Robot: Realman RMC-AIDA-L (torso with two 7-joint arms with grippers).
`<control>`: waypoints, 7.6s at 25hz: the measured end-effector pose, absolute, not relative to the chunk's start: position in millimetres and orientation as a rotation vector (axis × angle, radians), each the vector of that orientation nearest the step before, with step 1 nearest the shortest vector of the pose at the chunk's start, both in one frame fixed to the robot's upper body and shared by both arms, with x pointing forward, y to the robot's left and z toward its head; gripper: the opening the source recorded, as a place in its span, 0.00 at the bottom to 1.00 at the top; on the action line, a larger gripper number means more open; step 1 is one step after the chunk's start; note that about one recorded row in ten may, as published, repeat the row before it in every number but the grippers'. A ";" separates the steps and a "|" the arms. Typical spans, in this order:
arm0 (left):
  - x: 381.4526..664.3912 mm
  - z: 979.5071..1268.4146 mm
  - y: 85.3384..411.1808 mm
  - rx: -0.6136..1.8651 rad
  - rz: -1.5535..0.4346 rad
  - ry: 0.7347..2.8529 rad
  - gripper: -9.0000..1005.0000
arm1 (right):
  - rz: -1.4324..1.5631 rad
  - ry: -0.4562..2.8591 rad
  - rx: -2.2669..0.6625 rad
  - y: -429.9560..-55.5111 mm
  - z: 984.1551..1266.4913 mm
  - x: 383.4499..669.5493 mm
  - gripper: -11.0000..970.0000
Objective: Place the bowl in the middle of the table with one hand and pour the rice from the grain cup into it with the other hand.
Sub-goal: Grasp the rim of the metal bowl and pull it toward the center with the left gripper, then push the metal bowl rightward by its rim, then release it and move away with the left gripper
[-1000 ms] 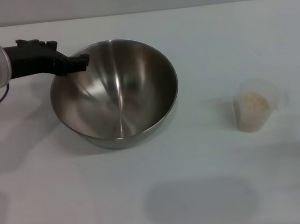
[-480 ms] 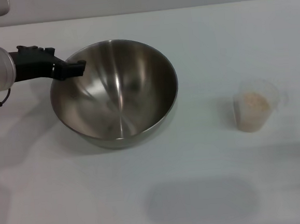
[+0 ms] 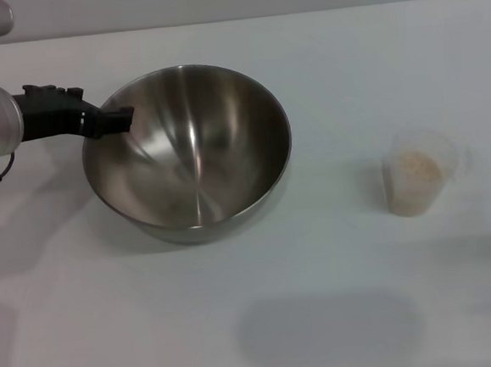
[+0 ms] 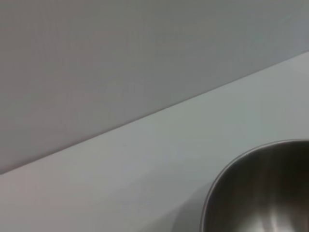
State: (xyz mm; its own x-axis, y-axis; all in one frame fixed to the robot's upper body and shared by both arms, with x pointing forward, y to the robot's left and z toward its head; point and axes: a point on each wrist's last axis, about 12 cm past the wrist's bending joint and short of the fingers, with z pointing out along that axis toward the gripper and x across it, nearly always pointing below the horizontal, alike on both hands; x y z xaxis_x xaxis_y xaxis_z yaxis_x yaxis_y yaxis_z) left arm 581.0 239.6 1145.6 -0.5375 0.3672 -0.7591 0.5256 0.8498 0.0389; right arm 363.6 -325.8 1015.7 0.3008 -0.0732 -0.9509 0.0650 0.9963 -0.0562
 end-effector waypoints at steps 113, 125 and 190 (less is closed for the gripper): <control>599.1 1180.8 221.2 0.927 -0.476 2.297 0.05 | -0.092 1.284 -0.008 -326.1 1013.3 365.2 0.87; 609.6 1181.1 210.4 0.951 -0.583 2.349 0.05 | -0.093 1.287 -0.007 -326.3 1012.9 364.4 0.87; 626.1 1162.9 182.4 0.986 -0.518 2.291 0.42 | -0.091 1.305 -0.009 -326.6 1011.1 367.6 0.85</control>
